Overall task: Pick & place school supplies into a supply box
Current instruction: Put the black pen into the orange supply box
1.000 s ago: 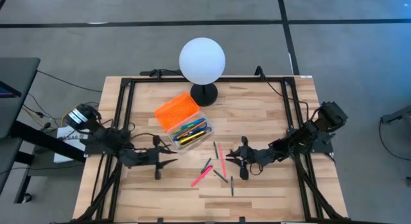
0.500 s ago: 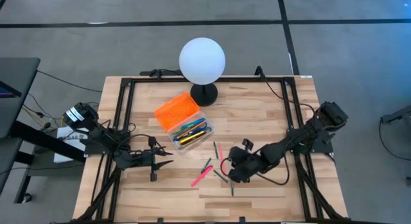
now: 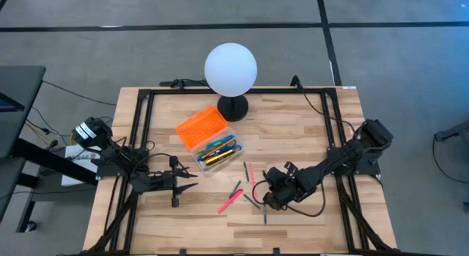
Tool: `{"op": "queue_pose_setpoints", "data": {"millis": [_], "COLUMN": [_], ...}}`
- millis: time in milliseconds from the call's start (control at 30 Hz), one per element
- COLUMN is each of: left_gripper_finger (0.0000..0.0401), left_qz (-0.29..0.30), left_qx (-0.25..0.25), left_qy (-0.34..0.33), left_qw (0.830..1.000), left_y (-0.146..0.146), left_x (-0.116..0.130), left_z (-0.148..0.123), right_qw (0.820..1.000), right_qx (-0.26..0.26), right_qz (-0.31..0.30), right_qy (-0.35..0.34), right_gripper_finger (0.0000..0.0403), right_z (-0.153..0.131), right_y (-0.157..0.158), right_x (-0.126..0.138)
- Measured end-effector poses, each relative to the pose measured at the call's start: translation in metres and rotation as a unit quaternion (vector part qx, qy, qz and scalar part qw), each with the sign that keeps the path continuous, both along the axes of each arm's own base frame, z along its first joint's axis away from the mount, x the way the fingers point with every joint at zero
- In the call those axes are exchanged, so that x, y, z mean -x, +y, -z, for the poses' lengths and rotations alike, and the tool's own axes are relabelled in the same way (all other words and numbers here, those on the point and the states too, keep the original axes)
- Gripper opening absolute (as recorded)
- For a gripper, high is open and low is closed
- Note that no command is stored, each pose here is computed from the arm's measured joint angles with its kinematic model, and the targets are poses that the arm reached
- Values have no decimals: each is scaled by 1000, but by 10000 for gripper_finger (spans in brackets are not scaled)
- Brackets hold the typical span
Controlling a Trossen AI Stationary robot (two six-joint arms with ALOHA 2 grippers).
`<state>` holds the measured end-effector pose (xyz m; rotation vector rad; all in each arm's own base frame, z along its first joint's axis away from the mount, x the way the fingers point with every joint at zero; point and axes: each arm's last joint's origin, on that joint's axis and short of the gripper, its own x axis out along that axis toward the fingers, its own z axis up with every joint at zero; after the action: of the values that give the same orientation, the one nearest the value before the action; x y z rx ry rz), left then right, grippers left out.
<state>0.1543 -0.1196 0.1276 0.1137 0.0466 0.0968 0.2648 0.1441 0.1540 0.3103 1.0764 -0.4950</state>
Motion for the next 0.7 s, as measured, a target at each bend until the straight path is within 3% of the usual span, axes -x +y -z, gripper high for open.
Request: {"op": "queue_pose_setpoints", "data": {"millis": [167,400,700], "left_gripper_finger": [118,118,118], "left_qz": [1,1,1], "left_qx": [5,6,8], "left_qy": [-1,-2,-2], "left_qw": [1000,1000,1000], "left_y": [0,0,0], "left_x": [0,0,0], "left_z": [0,0,0], "right_qw": [999,999,994], "right_qx": [-3,-6,-74], "right_qz": [-4,-3,12], "right_qy": [32,37,77], "right_gripper_finger": [65,65,65], "right_z": [18,20,23], "right_y": [-1,-1,-14], "right_x": [-5,-5,-12]}}
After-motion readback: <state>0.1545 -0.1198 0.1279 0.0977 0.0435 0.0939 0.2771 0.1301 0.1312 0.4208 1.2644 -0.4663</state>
